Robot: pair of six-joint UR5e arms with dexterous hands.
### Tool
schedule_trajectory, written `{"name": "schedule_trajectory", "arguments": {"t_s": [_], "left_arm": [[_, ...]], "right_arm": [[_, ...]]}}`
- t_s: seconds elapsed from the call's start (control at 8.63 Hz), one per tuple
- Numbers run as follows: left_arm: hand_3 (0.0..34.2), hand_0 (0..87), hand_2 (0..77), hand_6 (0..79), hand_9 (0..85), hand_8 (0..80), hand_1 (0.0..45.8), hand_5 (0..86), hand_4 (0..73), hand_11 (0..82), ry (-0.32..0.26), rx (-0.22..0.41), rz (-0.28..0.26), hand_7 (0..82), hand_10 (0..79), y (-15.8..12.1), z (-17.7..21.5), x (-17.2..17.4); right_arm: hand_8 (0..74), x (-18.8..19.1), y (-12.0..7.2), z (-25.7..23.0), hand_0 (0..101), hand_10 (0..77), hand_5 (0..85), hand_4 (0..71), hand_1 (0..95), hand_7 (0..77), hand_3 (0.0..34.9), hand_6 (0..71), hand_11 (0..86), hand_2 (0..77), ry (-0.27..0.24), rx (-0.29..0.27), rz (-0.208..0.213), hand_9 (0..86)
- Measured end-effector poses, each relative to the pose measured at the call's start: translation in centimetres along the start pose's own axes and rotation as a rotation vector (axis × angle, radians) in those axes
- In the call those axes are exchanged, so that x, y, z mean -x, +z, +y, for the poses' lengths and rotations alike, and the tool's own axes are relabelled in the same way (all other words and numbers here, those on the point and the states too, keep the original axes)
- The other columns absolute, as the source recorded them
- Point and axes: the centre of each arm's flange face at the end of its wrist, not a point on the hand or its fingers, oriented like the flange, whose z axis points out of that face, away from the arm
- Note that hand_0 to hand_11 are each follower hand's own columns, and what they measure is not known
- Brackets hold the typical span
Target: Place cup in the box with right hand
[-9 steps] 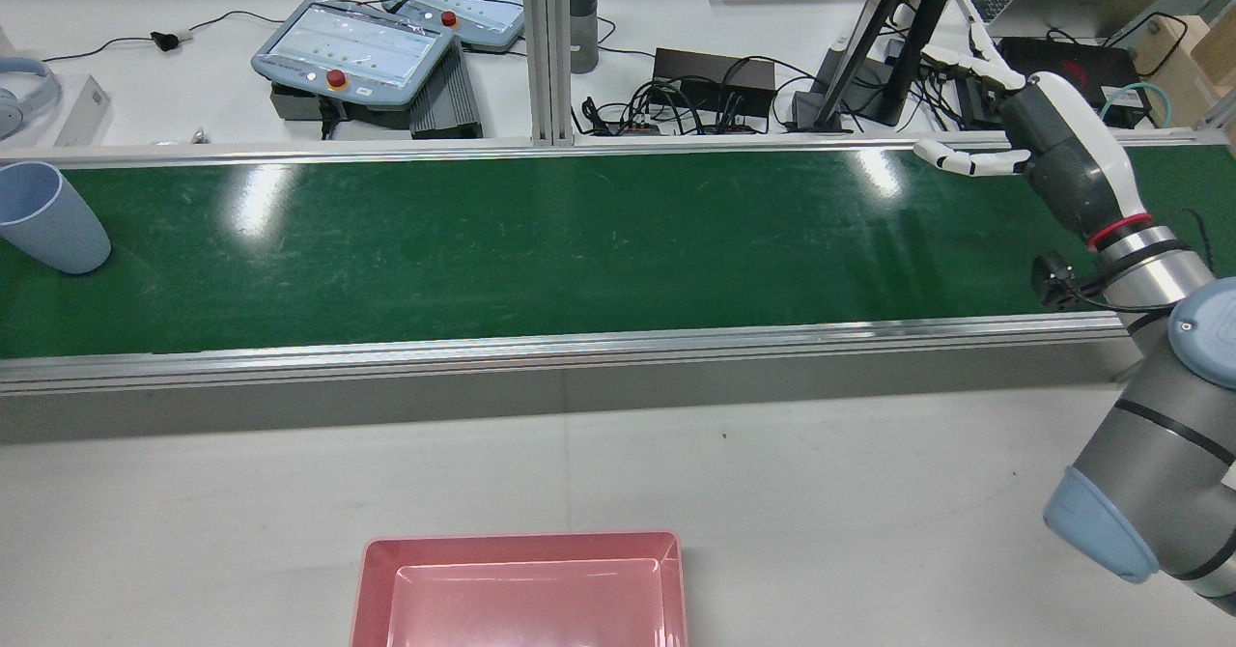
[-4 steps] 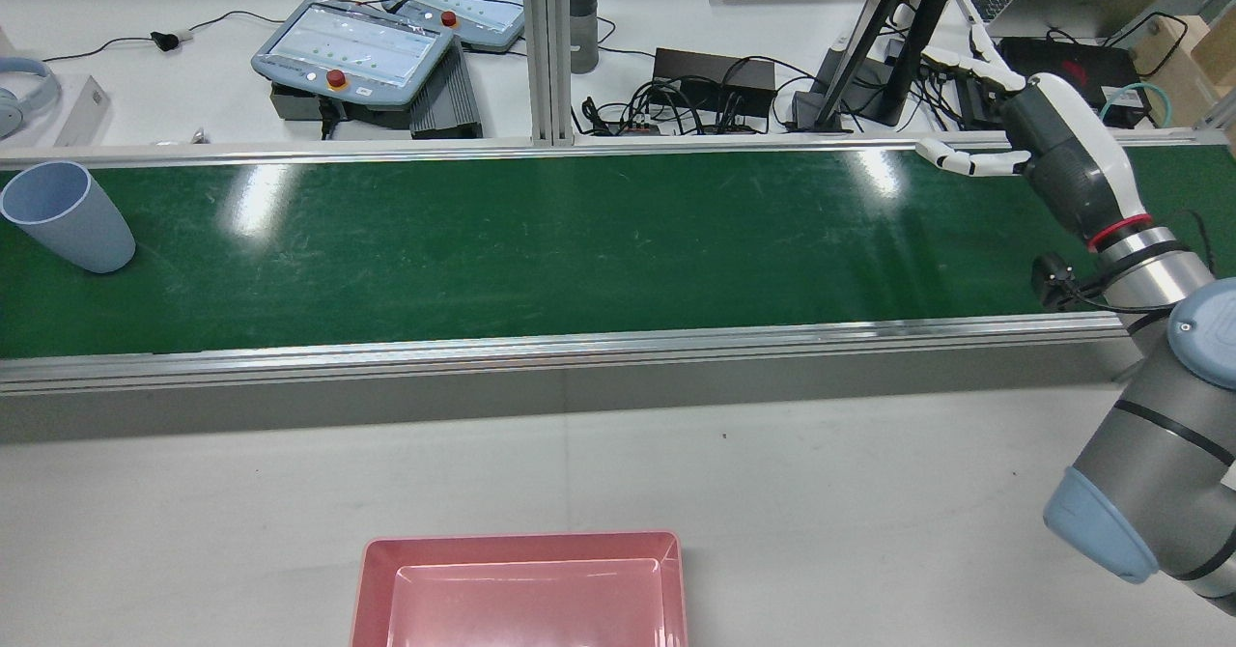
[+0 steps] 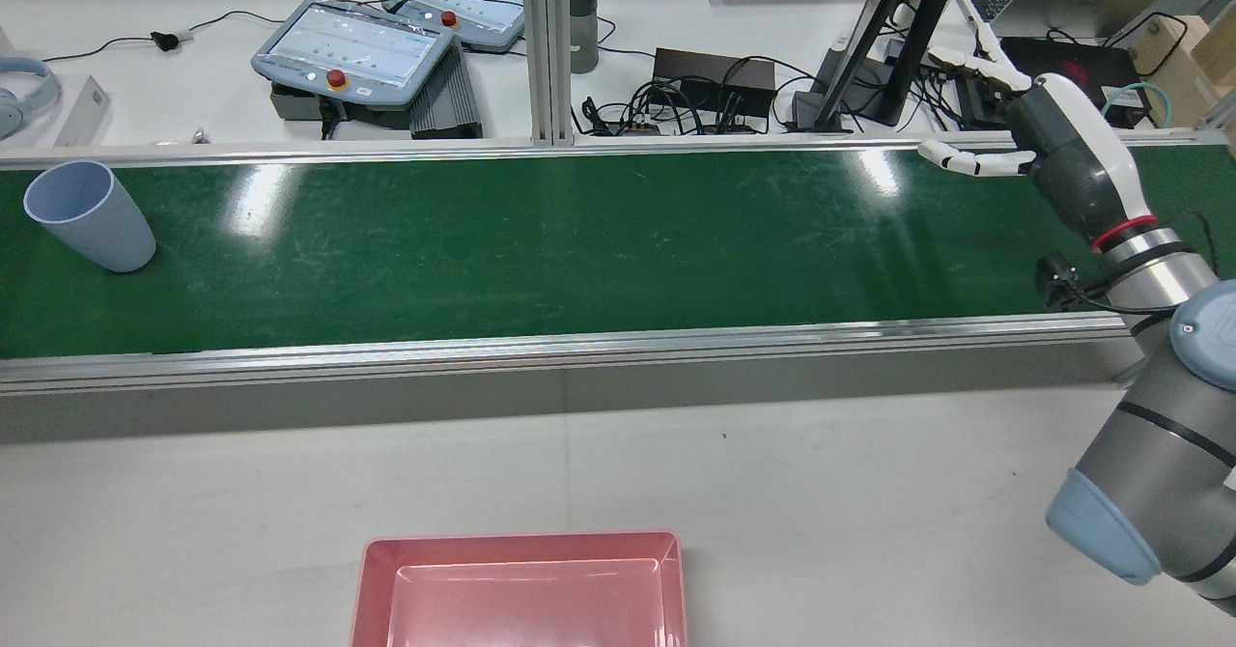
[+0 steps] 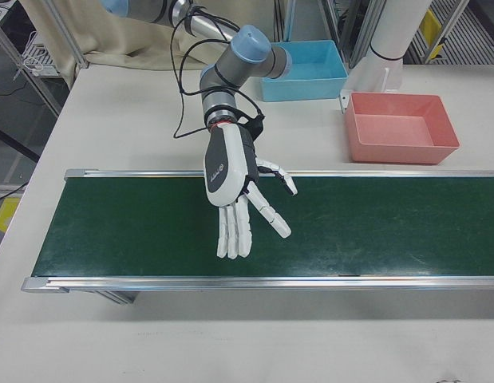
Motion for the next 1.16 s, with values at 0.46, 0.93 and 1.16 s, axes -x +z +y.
{"name": "schedule_trajectory", "arguments": {"t_s": [0.46, 0.93, 1.16], "left_arm": [[0.0, 0.0, 0.5, 0.0, 0.0, 0.0, 0.5, 0.0, 0.0, 0.0, 0.000, -0.001, 0.000, 0.0, 0.0, -0.03, -0.05, 0.03], [0.0, 0.0, 0.5, 0.0, 0.0, 0.0, 0.5, 0.0, 0.0, 0.0, 0.000, 0.000, 0.000, 0.0, 0.0, -0.02, -0.02, 0.01], [0.0, 0.0, 0.5, 0.0, 0.0, 0.0, 0.5, 0.0, 0.0, 0.0, 0.000, 0.000, 0.000, 0.0, 0.0, -0.01, -0.01, 0.00]], "right_arm": [[0.5, -0.17, -0.06, -0.03, 52, 0.0, 6.5, 0.5, 28.9, 1.6, 10.4, 1.1, 1.1, 28.4, -0.003, -0.001, 0.003, 0.5], [0.5, -0.43, -0.05, -0.07, 52, 0.0, 6.5, 0.5, 28.9, 1.6, 10.4, 1.1, 1.1, 28.4, -0.008, -0.002, 0.007, 0.5], [0.5, -0.48, -0.04, -0.08, 51, 0.0, 6.5, 0.5, 28.9, 1.6, 10.4, 1.1, 1.1, 28.9, -0.009, -0.003, 0.008, 0.5]]}}
